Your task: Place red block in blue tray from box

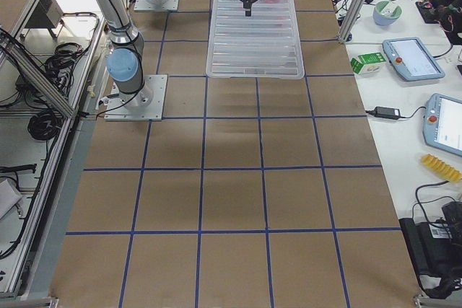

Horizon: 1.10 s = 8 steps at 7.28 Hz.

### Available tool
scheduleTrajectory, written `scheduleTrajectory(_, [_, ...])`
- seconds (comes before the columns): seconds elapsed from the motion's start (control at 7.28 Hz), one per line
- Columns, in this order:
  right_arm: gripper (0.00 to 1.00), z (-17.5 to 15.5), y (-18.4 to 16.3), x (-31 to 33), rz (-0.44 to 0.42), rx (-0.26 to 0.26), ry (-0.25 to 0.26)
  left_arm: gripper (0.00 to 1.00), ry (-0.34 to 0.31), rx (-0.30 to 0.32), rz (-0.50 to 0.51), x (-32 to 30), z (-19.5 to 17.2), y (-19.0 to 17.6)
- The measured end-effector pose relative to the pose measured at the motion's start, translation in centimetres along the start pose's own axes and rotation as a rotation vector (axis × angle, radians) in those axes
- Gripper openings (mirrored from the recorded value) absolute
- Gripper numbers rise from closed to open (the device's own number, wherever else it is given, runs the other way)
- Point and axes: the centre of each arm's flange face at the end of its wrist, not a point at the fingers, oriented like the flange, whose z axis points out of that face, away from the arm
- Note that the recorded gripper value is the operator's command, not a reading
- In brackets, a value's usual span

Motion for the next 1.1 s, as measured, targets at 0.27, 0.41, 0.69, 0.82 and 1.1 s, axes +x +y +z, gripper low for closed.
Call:
scheduleTrajectory(0.27, [1.0,0.3,0.1,-0.2,-0.011,-0.016,-0.024,1.0,-0.006,-0.013,-0.036,0.1,2.6,-0.1])
scheduleTrajectory(0.41, [1.0,0.4,0.2,-0.2,-0.013,-0.021,-0.032,1.0,-0.014,-0.023,-0.049,0.3,3.7,-0.2])
scheduleTrajectory(0.69, [1.0,0.6,0.2,-0.3,-0.014,-0.027,-0.035,1.0,-0.015,-0.023,-0.064,0.5,5.5,-0.3])
scheduleTrajectory(0.82, [1.0,0.6,0.2,-0.3,-0.014,-0.027,-0.035,1.0,-0.016,-0.024,-0.07,0.5,6.2,-0.4])
scheduleTrajectory(1.1, [1.0,0.7,0.2,-0.3,-0.014,-0.027,-0.035,1.0,-0.019,-0.026,-0.084,0.8,7.3,-0.6])
